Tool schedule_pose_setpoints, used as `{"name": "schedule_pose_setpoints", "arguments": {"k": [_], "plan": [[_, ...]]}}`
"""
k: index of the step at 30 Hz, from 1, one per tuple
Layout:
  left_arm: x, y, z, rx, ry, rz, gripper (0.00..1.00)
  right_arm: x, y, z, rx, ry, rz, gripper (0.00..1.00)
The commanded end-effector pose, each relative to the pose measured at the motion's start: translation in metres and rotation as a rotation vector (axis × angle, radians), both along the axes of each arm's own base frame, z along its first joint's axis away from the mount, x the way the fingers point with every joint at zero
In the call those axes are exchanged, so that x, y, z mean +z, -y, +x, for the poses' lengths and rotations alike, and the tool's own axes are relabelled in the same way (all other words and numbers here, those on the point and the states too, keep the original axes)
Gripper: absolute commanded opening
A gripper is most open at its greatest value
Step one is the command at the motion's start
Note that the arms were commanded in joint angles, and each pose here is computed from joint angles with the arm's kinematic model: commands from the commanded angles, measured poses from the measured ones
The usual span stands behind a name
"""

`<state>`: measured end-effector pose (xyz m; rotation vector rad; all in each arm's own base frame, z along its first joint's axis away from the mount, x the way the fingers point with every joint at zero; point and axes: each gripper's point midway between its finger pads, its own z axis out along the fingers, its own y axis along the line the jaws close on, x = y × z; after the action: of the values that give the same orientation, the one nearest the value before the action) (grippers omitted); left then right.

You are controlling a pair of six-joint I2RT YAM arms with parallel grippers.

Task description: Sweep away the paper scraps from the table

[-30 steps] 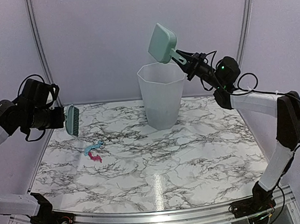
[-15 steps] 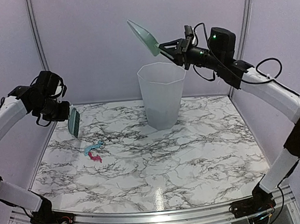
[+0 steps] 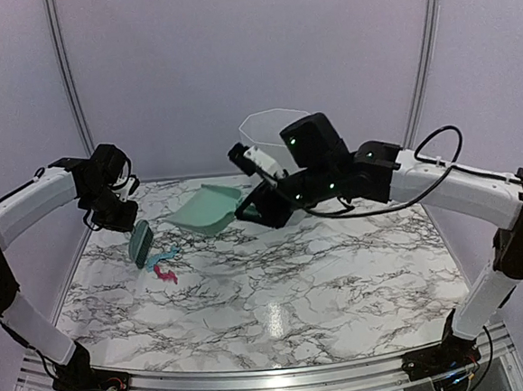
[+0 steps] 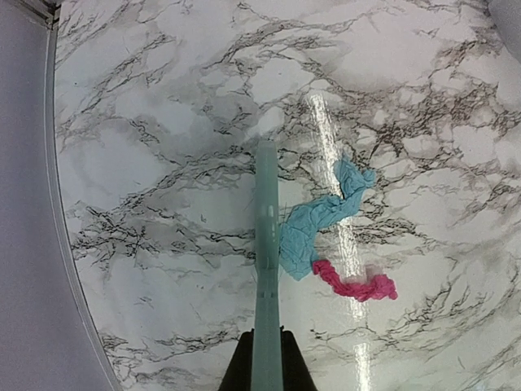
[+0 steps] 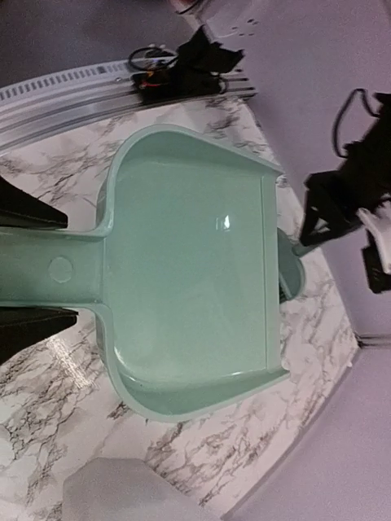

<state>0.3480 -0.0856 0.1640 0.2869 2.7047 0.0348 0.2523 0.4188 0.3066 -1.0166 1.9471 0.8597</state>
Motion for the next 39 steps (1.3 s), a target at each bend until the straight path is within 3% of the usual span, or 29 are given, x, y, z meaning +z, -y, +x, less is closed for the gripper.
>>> {"name": "schedule_pose_setpoints", "arguments": {"k": [1, 6, 11, 19, 39], "plan": [[-0.017, -0.011, -0.001, -0.071, -0.039, 0.102, 0.0, -0.075, -0.006, -0.027, 0.153, 0.076, -0.269, 0.0], [-0.02, -0.007, -0.005, -0.064, -0.051, 0.078, 0.0, -0.136, -0.015, -0.048, 0.237, 0.082, -0.45, 0.0], [-0.029, 0.0, -0.021, -0.056, -0.084, 0.025, 0.0, -0.178, -0.019, -0.051, 0.245, 0.057, -0.536, 0.0], [-0.038, 0.02, -0.038, -0.042, -0.122, -0.03, 0.0, -0.208, -0.033, -0.044, 0.24, 0.041, -0.567, 0.0], [-0.032, 0.063, -0.084, -0.098, -0.141, -0.144, 0.0, -0.245, -0.036, -0.017, 0.035, -0.061, -0.578, 0.0]]}}
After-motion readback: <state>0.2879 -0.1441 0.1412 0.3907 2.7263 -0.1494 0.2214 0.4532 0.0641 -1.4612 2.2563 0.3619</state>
